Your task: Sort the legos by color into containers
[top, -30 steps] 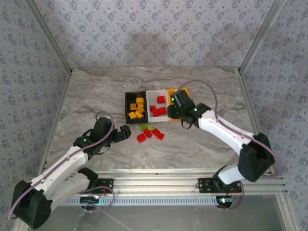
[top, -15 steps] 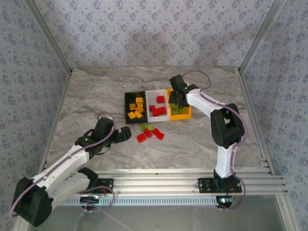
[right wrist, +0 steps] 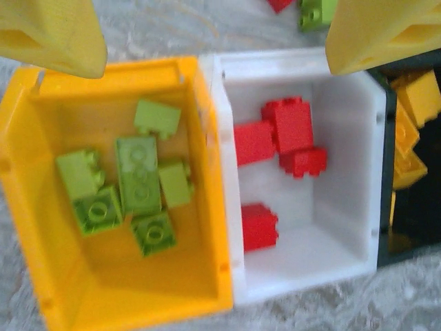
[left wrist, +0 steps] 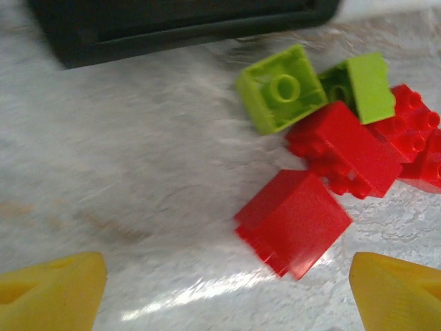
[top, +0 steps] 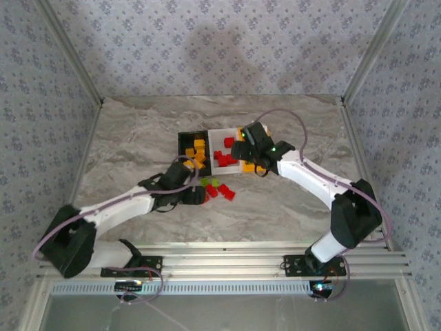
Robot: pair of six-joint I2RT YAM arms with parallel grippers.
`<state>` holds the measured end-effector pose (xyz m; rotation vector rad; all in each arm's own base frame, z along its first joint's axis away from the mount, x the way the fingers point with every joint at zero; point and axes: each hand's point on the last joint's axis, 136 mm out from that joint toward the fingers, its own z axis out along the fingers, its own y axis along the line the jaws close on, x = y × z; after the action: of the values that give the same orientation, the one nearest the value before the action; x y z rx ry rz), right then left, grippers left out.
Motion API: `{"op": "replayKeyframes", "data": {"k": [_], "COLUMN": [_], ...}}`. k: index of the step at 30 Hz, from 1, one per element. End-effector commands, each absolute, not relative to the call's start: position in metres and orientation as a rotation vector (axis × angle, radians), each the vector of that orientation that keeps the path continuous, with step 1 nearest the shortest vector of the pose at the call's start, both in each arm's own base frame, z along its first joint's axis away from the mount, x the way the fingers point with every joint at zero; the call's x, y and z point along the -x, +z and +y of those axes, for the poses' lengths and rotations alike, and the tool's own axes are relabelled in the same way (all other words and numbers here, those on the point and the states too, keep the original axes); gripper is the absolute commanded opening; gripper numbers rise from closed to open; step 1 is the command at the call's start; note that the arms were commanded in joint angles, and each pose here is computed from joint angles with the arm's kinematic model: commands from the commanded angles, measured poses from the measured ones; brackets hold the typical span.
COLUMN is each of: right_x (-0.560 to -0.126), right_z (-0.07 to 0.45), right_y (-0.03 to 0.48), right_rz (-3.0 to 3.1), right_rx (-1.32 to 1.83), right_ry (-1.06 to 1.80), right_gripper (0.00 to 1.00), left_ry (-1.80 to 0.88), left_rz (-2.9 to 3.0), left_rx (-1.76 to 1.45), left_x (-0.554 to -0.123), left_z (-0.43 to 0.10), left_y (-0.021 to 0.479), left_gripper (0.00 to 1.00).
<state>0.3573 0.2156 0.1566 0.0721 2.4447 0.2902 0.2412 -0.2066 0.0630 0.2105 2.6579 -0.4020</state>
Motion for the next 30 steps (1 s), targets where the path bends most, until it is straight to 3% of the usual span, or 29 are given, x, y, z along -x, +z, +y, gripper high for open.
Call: {"op": "replayKeyframes", "data": {"k": [1, 9, 23, 30], "right_x": [-0.34, -0.329, -0.325, -0.32], "right_z": [0.203, 0.193, 0.187, 0.182], "right_y": [0.145, 0.158, 0.157, 0.154], "right_rz": [2.463, 2.424, 2.422, 2.422], "right_rx": [-0.124, -0.152, -0.163, -0.183], "right_ry": [0.261, 0.275, 0.258, 0.262], "right_gripper": [0.85, 0.86, 0.86, 0.86], "left_ry": [-0.282, -0.136, -0.165, -0.226], "left_rz": [2.661, 2.693, 2.7, 2.65], "left_rx": [-0.379, -0.484, -0.484, -0.414], "left_x": [-0.246, -0.251, -0.231, -0.224], "left_z": [-0.222, -0.235, -0.229, -0.219], "left_y": [0.054, 0.026, 0.022, 0.052], "left_gripper": [0.88, 0.79, 0.38, 0.29]}}
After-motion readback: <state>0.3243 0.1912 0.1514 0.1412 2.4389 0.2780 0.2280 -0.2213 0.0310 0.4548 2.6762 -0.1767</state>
